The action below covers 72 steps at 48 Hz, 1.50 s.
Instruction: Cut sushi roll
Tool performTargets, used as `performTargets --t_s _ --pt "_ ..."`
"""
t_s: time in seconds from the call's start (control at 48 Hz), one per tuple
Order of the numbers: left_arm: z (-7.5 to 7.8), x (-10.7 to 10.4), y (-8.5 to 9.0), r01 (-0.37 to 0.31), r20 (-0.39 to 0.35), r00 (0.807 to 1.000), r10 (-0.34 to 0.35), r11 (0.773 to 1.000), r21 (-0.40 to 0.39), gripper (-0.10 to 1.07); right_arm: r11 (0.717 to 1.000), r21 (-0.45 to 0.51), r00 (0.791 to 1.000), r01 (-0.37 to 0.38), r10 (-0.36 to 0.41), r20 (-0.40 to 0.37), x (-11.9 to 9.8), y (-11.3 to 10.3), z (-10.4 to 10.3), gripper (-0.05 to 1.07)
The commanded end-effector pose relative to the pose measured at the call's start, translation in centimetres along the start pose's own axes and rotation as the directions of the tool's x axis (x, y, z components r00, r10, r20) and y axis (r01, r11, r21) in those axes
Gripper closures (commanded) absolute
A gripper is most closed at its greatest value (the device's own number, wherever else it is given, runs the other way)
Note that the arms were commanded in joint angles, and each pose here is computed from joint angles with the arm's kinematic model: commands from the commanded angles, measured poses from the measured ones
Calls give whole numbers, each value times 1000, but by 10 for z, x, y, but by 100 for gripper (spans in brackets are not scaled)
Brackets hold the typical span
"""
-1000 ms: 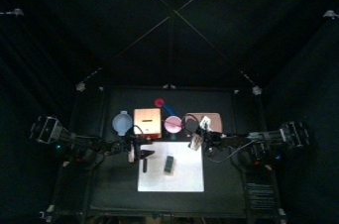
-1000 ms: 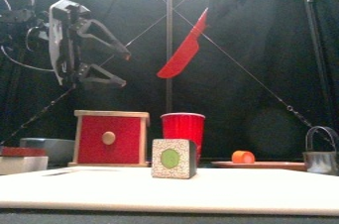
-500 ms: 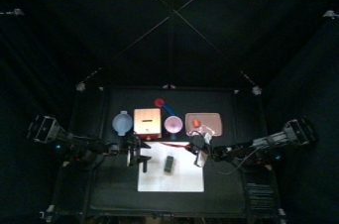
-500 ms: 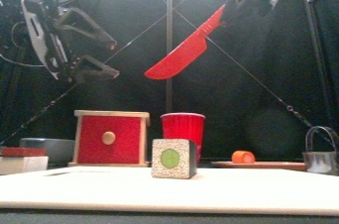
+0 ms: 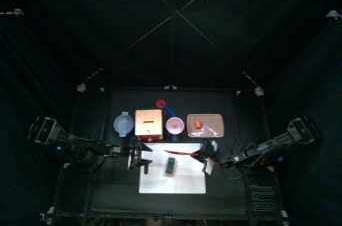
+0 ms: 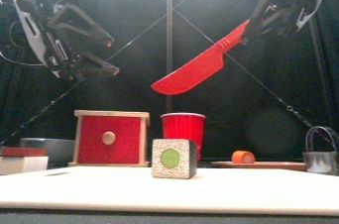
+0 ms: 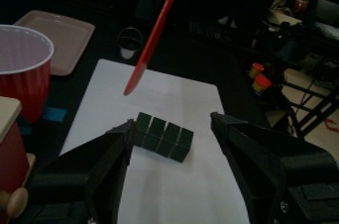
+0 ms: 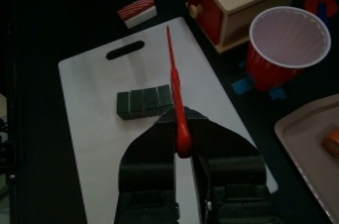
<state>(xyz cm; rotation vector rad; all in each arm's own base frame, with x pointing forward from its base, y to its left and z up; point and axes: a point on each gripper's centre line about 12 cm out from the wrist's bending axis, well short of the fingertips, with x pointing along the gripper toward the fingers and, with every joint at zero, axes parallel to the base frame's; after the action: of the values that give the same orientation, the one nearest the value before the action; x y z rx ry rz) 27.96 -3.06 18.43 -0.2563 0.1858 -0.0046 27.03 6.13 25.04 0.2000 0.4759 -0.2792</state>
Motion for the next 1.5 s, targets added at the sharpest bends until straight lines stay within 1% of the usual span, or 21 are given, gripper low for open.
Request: performTargets --t_s 0.0,0.104,0.229,0.333,0.479,0.688,0.792,0.938,1.062,1.292,1.479 --pt "7 3 -1 4 30 1000 -5 1000 12 3 1000 6 998 -4 4 66 -7 3 2 70" --pt "10 4 2 -4 44 999 3 1000 24 3 999 34 992 -10 6 123 -8 6 -5 70" --pt "14 8 6 -24 61 998 21 999 48 3 999 47 983 -10 2 182 -4 11 -13 70" --pt "13 13 10 -40 56 998 37 998 58 3 998 64 979 6 -19 202 1 11 -20 70" --pt "10 18 13 -48 44 998 46 997 61 3 997 67 980 24 -37 196 7 16 -26 70" --pt "8 25 19 -64 33 998 61 995 78 3 998 61 981 3 -14 193 8 29 -25 70" --pt "7 26 20 -61 27 998 59 991 117 3 998 60 982 -4 -8 191 8 32 -25 70" --pt "7 34 17 -41 22 999 38 978 204 3 998 55 982 0 -10 187 10 35 -26 70" --pt "9 42 16 -37 23 999 33 970 240 3 999 52 982 1 -11 186 11 36 -26 70" --pt "10 57 13 -33 24 999 28 968 248 3 999 54 982 6 -16 186 12 35 -26 70" --pt "4 68 12 -17 1 1000 17 963 268 5 999 51 983 10 -20 184 13 34 -27 70"
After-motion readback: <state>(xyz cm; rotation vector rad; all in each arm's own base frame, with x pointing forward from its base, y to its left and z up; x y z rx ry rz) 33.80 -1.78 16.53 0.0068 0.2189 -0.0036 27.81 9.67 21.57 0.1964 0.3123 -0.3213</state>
